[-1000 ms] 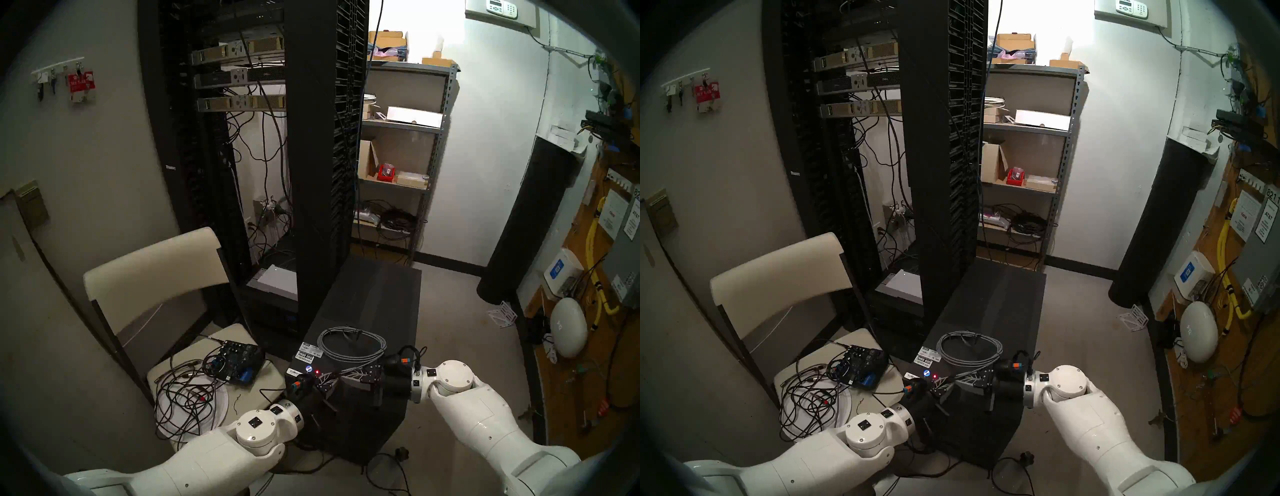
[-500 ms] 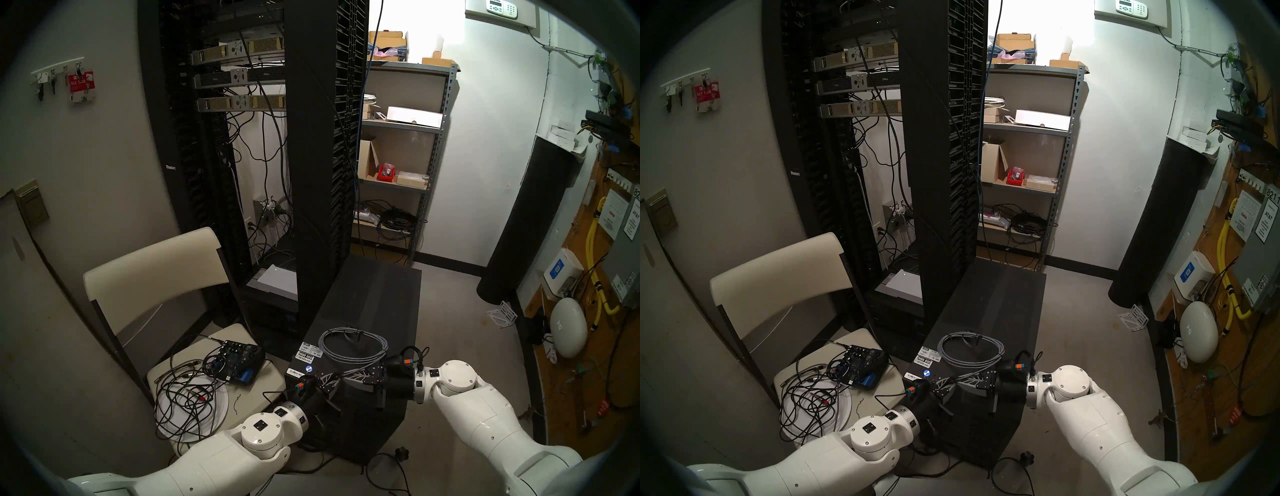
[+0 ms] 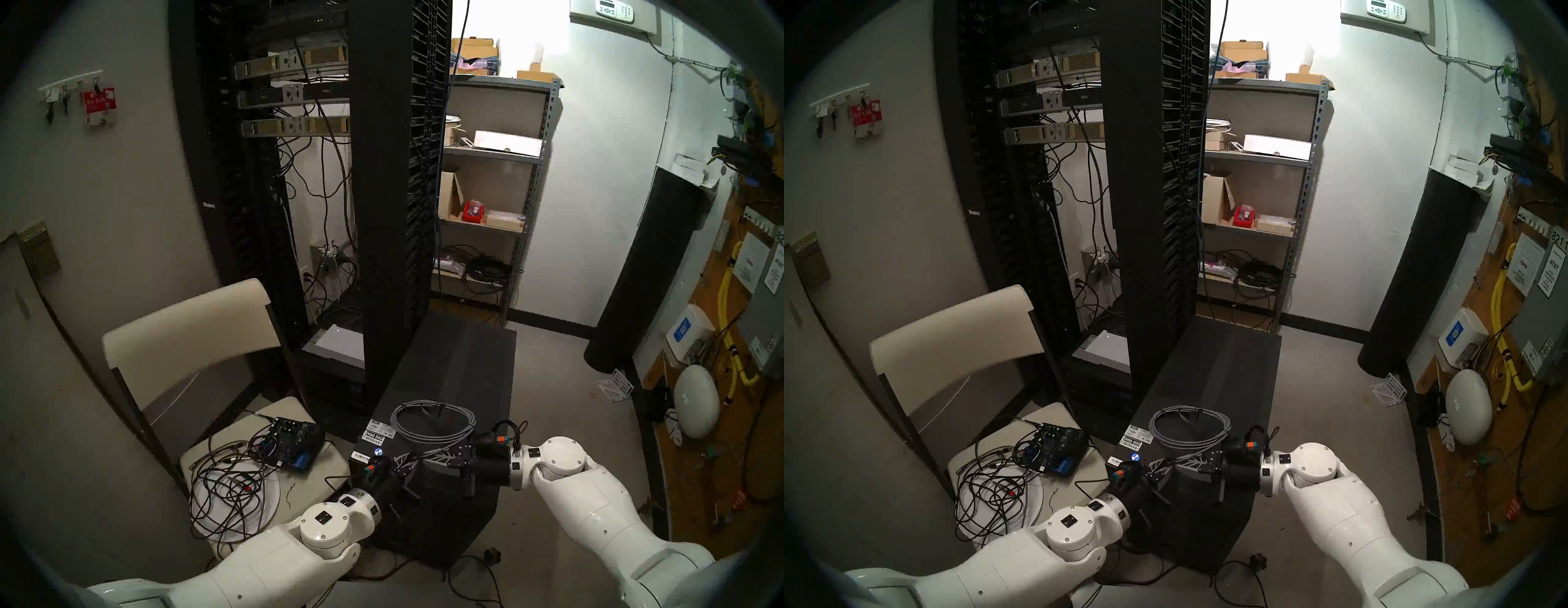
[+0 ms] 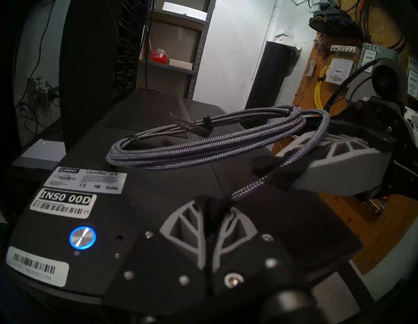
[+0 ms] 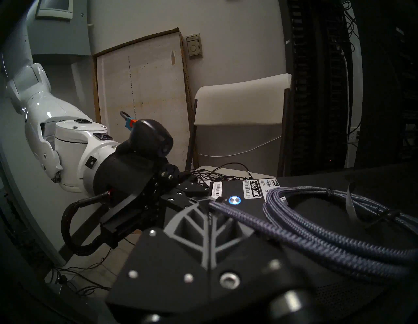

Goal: Insert the cable into the workstation's USB slot

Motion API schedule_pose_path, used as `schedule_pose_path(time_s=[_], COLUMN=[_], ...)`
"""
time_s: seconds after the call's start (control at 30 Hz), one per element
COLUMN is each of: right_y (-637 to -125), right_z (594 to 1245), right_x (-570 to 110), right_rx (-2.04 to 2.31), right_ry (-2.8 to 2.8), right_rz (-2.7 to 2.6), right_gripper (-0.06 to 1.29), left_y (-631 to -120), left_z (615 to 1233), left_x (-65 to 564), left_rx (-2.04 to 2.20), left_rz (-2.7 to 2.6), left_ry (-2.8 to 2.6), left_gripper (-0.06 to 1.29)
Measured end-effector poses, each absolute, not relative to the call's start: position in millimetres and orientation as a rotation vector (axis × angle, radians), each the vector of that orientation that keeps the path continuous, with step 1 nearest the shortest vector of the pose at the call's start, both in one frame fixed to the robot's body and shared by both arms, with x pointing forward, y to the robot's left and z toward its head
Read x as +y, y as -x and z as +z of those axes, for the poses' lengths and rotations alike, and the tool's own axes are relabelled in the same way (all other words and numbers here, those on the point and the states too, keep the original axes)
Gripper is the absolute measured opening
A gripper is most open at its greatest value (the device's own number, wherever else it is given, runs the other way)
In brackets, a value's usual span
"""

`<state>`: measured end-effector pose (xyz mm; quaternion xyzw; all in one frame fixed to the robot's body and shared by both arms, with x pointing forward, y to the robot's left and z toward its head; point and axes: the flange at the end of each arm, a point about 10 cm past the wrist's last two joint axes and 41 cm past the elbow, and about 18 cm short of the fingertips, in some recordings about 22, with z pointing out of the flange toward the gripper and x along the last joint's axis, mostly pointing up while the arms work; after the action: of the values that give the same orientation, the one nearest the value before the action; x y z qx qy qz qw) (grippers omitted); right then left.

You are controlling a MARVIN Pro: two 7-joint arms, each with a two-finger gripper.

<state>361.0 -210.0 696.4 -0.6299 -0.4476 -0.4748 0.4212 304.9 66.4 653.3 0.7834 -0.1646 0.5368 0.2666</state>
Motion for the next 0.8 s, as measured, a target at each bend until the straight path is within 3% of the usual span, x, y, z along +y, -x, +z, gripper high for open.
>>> schedule_pose_path(time_s=[0.4, 0.47, 0.53, 0.8], right_y=[-364, -365, -366, -368], right_z=[694, 695, 696, 696], right_x=[-204, -203, -201, -199], right_rx=[-1.114, -1.117, -1.12, -1.129], right_ry=[1.573, 1.567, 1.56, 1.546], right_rz=[-1.179, -1.179, -1.178, -1.166], right_gripper=[0.0, 0.04, 0.2, 0.36], left_y=[-306, -308, -309, -312], left_z=[651, 651, 651, 651], left_x=[72, 74, 76, 82], left_rx=[-0.44, -0.436, -0.432, -0.416], left_rz=[1.45, 1.454, 1.459, 1.47], left_ry=[-2.132, -2.135, -2.14, -2.155], left_gripper=[0.01, 0.01, 0.01, 0.01])
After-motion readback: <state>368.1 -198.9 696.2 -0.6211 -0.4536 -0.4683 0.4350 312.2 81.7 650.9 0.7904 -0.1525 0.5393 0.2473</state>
